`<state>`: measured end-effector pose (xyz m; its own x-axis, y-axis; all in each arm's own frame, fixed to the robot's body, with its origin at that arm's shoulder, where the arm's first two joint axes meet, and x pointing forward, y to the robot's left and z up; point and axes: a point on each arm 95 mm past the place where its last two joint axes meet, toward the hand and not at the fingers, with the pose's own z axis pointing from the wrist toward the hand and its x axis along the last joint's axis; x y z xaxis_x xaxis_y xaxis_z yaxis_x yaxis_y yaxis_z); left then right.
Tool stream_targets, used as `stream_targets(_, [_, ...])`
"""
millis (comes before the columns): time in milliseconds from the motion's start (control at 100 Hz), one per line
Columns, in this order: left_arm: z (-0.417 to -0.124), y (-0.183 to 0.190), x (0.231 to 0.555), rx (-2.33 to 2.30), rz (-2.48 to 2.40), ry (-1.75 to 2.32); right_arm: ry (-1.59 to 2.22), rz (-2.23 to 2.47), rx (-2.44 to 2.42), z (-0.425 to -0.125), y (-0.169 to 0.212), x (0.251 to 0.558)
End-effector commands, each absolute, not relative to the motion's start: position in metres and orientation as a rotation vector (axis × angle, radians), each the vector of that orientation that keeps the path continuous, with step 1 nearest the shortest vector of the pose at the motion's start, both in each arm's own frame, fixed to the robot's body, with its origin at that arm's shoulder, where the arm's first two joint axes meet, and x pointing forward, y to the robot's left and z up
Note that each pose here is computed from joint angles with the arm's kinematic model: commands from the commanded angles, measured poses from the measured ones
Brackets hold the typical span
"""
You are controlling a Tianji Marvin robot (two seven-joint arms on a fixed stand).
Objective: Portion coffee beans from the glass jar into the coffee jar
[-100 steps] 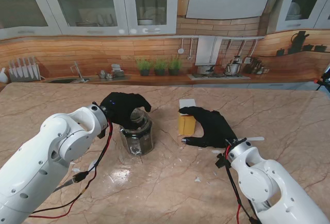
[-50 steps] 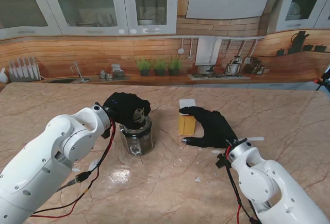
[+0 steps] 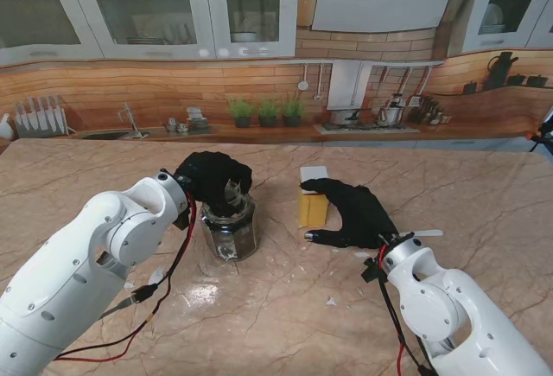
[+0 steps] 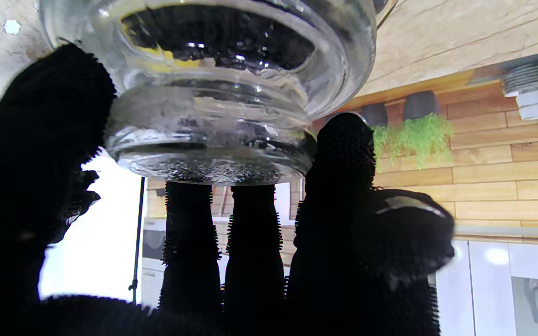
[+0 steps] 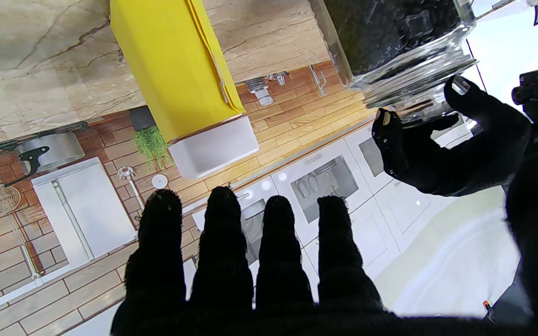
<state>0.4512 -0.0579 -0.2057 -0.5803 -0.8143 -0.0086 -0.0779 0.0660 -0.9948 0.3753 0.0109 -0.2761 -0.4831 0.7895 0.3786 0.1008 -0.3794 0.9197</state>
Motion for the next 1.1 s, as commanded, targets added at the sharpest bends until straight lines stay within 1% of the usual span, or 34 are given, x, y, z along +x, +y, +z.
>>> stream_targets(0, [-0.198, -0.064, 0.448, -0.881, -1.596, 1.743, 1.362, 1.92, 1.217, -0.277, 0.013, 0.373])
stream_targets(330, [-0.179, -0.064, 0.45, -0.887, -1.634, 1.699, 1.359, 1.922, 1.22, -0.278, 0.014, 0.373])
stream_targets(510, [-0.167, -0.054, 0.452, -0.885, -1.639, 1.662, 1.36, 1.922, 1.222, -0.278, 0.014, 0.372])
stream_targets(760, [-0.158, -0.032, 0.458, -0.881, -1.597, 1.63, 1.364, 1.928, 1.222, -0.279, 0.015, 0.373])
stream_targets(1090, [-0.166, 0.017, 0.468, -0.894, -1.476, 1.587, 1.37, 1.932, 1.226, -0.279, 0.017, 0.375])
